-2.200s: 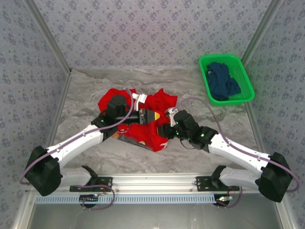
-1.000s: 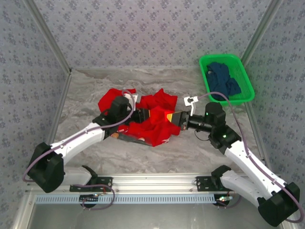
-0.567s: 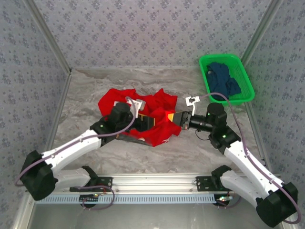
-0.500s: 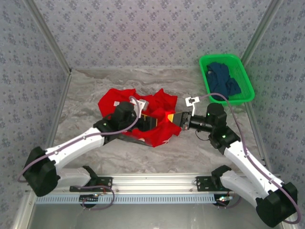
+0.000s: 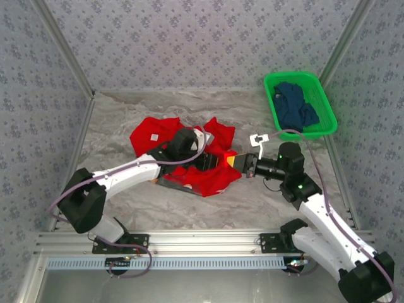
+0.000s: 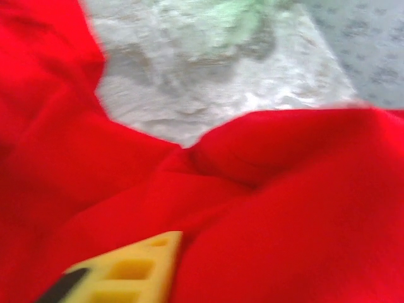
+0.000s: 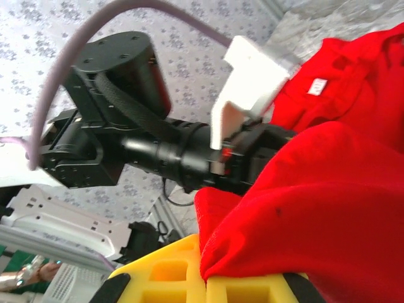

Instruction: Fold the inside-out t-shirt

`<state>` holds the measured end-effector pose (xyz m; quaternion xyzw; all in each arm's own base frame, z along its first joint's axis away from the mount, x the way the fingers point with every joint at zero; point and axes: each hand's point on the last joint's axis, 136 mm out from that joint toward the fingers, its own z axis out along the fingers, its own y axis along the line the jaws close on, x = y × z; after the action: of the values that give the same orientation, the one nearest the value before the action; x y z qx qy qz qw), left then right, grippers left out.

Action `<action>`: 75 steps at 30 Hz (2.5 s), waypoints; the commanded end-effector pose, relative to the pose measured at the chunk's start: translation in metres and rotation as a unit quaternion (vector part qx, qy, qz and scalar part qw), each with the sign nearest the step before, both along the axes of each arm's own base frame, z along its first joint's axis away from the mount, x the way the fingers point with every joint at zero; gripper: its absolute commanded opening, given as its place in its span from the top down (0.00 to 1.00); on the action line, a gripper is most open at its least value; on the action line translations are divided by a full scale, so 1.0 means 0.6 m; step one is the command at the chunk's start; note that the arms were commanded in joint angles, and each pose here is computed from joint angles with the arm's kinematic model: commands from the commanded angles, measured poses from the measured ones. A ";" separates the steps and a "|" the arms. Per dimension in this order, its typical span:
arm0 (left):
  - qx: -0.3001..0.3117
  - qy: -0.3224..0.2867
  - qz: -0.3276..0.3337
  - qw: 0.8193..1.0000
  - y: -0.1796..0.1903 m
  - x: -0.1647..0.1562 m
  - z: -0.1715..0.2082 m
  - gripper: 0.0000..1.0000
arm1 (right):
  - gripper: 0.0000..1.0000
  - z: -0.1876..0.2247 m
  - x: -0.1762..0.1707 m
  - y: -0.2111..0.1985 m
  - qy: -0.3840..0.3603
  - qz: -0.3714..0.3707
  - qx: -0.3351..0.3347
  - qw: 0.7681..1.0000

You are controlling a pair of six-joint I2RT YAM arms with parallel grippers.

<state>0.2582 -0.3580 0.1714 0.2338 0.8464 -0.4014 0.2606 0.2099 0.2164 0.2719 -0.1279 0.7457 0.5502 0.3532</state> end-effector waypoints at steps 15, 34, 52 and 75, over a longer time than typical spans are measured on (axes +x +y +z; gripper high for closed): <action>-0.346 -0.016 -0.148 0.926 0.048 -0.082 0.225 1.00 | 1.00 -0.040 0.033 -0.139 0.109 -0.155 -0.040 0.981; -0.248 -0.083 -0.208 0.942 0.030 -0.159 0.245 1.00 | 0.68 -0.091 0.021 -0.102 0.028 -0.108 -0.259 0.959; -0.221 -0.105 -0.197 0.949 0.051 -0.135 0.222 1.00 | 0.56 -0.026 -0.005 0.045 -0.223 0.036 -0.228 0.947; -0.212 -0.106 -0.187 0.953 0.056 -0.132 0.216 1.00 | 1.00 -0.032 0.000 0.061 -0.212 0.062 -0.207 0.953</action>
<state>0.1819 -0.3287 0.2908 0.3550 0.6650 -0.5893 0.2907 0.2107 0.2604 0.2430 -0.3599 0.7451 0.3726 0.4200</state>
